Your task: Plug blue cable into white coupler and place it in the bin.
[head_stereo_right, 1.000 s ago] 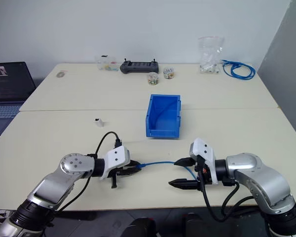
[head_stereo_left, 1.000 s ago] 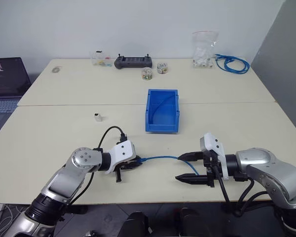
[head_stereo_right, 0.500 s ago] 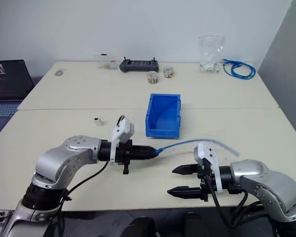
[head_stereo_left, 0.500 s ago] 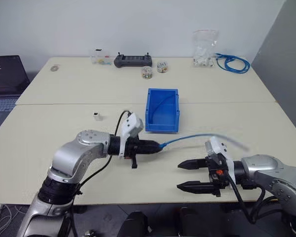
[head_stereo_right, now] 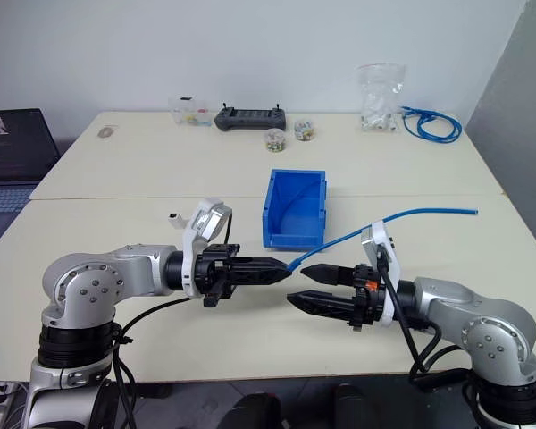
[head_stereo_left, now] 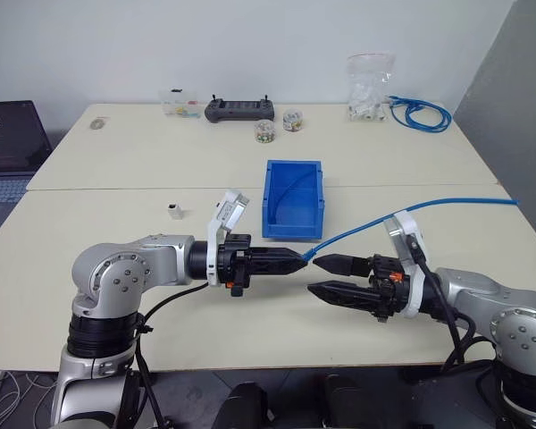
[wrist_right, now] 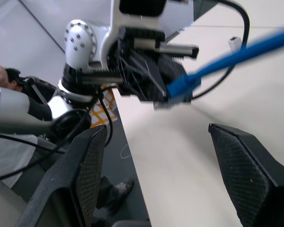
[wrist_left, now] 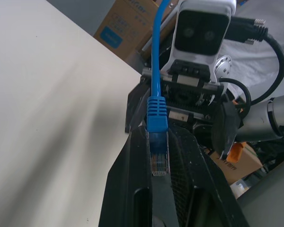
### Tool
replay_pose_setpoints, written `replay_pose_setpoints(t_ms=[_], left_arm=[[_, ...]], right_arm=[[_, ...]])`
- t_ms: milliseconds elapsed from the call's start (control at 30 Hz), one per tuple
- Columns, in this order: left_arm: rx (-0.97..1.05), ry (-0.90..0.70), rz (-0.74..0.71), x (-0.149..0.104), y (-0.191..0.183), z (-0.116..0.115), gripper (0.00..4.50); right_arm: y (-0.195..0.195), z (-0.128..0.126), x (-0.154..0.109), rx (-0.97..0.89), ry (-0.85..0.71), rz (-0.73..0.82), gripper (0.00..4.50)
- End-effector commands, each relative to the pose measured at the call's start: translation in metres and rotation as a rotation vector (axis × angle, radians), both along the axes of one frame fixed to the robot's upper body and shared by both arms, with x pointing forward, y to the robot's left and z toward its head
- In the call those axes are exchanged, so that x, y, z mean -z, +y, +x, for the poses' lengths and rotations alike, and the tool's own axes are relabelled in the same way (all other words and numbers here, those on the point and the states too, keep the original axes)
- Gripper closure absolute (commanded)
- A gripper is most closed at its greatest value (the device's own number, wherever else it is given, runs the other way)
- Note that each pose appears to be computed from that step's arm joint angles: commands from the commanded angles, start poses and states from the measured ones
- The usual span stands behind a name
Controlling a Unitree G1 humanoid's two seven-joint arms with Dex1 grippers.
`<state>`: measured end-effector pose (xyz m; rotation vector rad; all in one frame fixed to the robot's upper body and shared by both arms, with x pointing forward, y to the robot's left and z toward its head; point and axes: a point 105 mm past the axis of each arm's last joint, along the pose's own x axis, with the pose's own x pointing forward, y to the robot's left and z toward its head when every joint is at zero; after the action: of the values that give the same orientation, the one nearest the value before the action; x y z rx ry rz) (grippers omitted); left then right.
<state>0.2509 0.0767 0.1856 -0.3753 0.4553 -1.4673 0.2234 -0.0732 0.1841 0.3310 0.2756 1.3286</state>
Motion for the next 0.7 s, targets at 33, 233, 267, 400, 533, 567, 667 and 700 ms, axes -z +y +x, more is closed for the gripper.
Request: replay_pose_setpoints(t_ms=[33, 233, 267, 400, 533, 567, 667, 700], left_arm=[[0.001, -0.022, -0.025, -0.008, 0.001, -0.004, 4.28], [0.006, -0.029, -0.033, -0.011, -0.001, -0.006, 4.28], [0.006, -0.030, -0.034, -0.012, -0.001, -0.006, 4.28], [0.004, -0.034, -0.036, -0.013, -0.002, -0.006, 4.28], [0.007, -0.045, -0.038, -0.014, -0.002, -0.007, 4.28], [0.007, -0.045, -0.039, -0.014, -0.002, -0.007, 4.28], [0.011, -0.046, -0.042, -0.014, -0.002, -0.008, 4.28], [0.014, -0.047, -0.041, -0.014, -0.003, -0.008, 4.28]], right_arm=[[0.003, 0.001, -0.013, -0.001, -0.014, 0.044, 0.88], [0.009, 0.004, -0.016, -0.009, 0.009, 0.076, 0.88], [0.010, 0.004, -0.016, -0.013, 0.011, 0.077, 0.88], [0.011, 0.004, -0.018, -0.020, 0.014, 0.085, 0.88], [0.012, 0.005, -0.021, -0.025, 0.015, 0.098, 1.64], [0.013, 0.005, -0.021, -0.027, 0.015, 0.098, 1.86], [0.014, 0.004, -0.022, -0.038, 0.018, 0.102, 2.58], [0.014, 0.004, -0.022, -0.041, 0.020, 0.104, 2.85]])
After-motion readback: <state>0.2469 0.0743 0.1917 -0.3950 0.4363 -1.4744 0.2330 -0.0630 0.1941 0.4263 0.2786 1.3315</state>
